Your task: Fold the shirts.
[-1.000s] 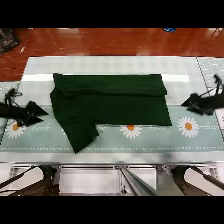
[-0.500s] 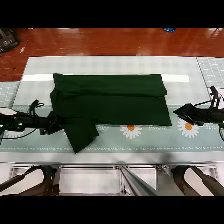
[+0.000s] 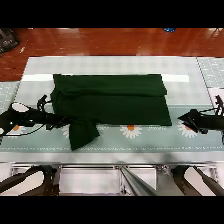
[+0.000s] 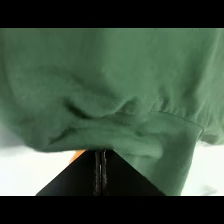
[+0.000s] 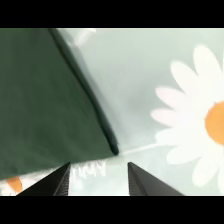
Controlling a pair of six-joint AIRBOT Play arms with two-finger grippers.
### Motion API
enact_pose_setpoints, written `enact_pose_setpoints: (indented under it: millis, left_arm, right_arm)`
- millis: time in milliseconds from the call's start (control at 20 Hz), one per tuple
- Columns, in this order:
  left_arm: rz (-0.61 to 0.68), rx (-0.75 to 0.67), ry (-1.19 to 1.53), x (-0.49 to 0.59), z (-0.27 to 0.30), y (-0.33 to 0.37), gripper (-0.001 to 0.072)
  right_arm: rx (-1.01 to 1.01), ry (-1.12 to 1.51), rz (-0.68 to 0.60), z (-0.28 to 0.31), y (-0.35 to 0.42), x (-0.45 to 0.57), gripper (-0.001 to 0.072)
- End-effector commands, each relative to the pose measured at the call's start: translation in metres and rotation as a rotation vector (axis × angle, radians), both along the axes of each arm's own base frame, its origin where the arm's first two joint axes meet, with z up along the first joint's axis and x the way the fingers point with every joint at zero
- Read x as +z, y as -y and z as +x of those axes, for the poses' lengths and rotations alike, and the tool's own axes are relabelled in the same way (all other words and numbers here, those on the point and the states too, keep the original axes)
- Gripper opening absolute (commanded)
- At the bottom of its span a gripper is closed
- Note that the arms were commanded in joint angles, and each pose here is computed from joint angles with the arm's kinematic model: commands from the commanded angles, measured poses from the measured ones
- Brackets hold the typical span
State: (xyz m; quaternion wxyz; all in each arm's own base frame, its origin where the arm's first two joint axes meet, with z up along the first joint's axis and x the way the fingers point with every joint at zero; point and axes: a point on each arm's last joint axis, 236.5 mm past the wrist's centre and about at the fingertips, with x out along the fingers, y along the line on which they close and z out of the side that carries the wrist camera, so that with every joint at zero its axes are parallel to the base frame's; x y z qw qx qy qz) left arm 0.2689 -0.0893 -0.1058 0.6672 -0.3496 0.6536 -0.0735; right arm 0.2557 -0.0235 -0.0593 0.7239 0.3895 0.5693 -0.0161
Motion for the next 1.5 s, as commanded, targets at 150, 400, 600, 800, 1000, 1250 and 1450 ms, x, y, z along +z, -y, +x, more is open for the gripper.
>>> enact_pose_setpoints:
  millis: [150,400,600,800,1000,1250,1450]
  left_arm:
    - [-0.019,-0.013,-0.002,0.005,-0.001,0.005,0.0018]
    - [-0.021,-0.011,0.0,0.005,0.0,0.006,0.0018]
    - [-0.019,-0.069,0.124,0.041,0.034,-0.011,0.0017]
    - [0.007,-0.044,0.285,0.107,0.088,-0.045,0.0017]
    - [0.026,-0.02,0.35,0.13,0.144,-0.051,0.0017]
    - [-0.008,0.001,0.319,0.118,0.216,-0.043,0.0017]
    - [-0.029,0.037,0.306,0.103,0.266,-0.037,0.0017]
  right_arm:
    - [0.005,-0.115,0.123,0.002,-0.03,-0.042,0.0415]
    - [0.053,-0.11,0.151,0.046,-0.062,-0.064,0.032]
    - [0.254,-0.011,0.108,0.084,-0.083,-0.025,0.0021]
    - [0.292,0.087,0.017,0.113,-0.059,0.021,0.0021]
    - [0.306,0.203,0.034,0.164,-0.069,0.057,0.0021]
    - [0.274,0.237,0.024,0.222,-0.059,0.06,0.0021]
    - [0.264,0.226,0.038,0.253,-0.055,0.04,0.0021]
